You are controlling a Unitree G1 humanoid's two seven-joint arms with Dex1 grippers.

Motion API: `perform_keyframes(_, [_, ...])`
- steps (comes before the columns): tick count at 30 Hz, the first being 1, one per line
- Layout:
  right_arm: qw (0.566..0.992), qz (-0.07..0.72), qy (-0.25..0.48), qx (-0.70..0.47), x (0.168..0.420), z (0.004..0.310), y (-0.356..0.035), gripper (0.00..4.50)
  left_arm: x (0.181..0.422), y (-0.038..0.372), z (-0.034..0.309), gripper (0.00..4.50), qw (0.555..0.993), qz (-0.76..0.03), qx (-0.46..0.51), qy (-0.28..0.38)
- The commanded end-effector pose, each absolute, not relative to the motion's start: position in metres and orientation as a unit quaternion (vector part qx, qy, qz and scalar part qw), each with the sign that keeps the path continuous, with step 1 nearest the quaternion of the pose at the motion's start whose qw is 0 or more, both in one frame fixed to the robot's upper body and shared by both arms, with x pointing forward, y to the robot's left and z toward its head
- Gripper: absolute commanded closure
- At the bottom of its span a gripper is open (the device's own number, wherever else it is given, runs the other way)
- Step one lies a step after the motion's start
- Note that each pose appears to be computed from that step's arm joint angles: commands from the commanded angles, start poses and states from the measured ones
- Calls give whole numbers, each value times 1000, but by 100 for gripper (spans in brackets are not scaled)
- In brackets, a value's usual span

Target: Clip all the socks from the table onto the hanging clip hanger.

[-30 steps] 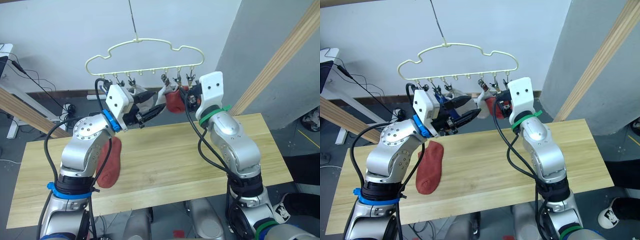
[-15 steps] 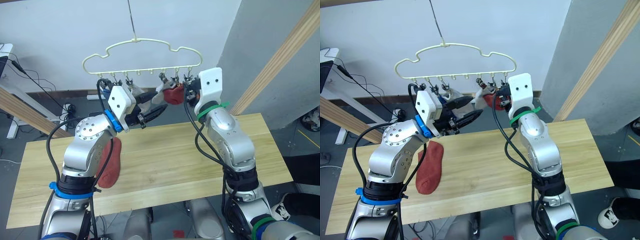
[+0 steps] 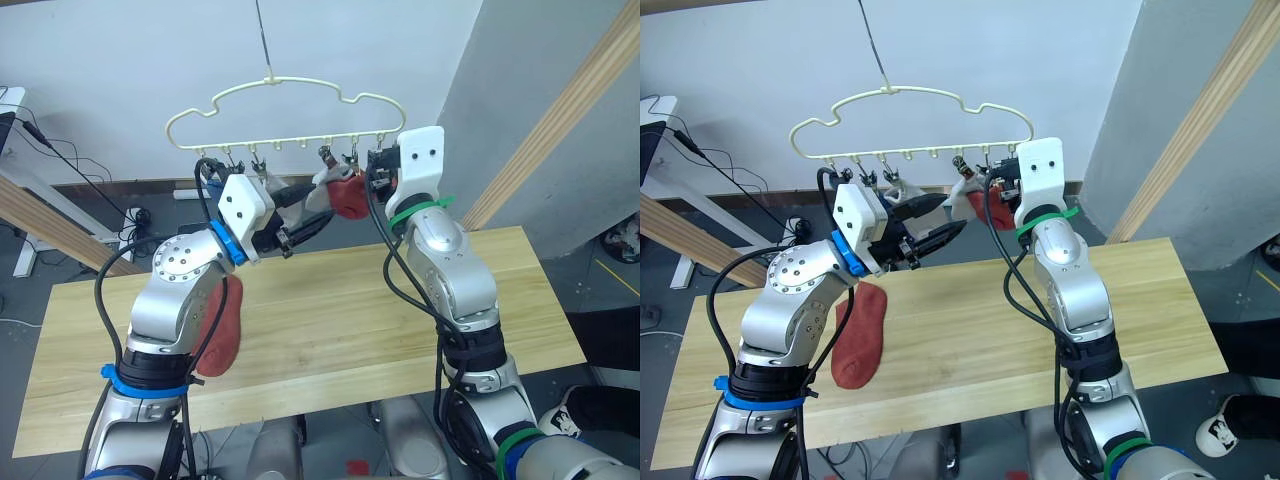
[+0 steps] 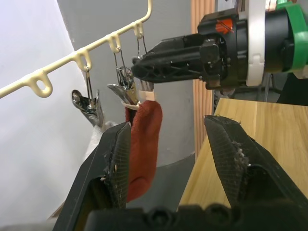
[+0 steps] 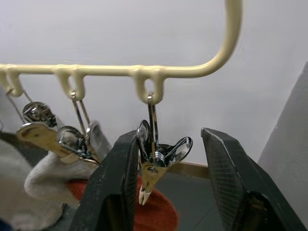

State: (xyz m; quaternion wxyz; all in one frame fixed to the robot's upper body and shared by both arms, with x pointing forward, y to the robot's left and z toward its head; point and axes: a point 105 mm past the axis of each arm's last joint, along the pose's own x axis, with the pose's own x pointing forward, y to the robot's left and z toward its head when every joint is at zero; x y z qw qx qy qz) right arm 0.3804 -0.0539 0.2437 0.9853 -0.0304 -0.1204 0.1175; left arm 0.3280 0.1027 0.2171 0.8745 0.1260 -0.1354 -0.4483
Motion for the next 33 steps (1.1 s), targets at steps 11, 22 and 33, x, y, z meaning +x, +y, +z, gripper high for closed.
perform_keyframes(11, [982, 138, -130, 4, 375, 254, -51, 239, 323, 97, 219, 181, 867, -456, 135, -151])
perform_keyframes(22, [978, 163, -128, 13, 376, 255, -42, 239, 324, 98, 219, 181, 867, -454, 136, -152])
perform_keyframes(33, [976, 178, -125, 8, 376, 253, -35, 239, 324, 97, 219, 181, 868, -454, 137, -152])
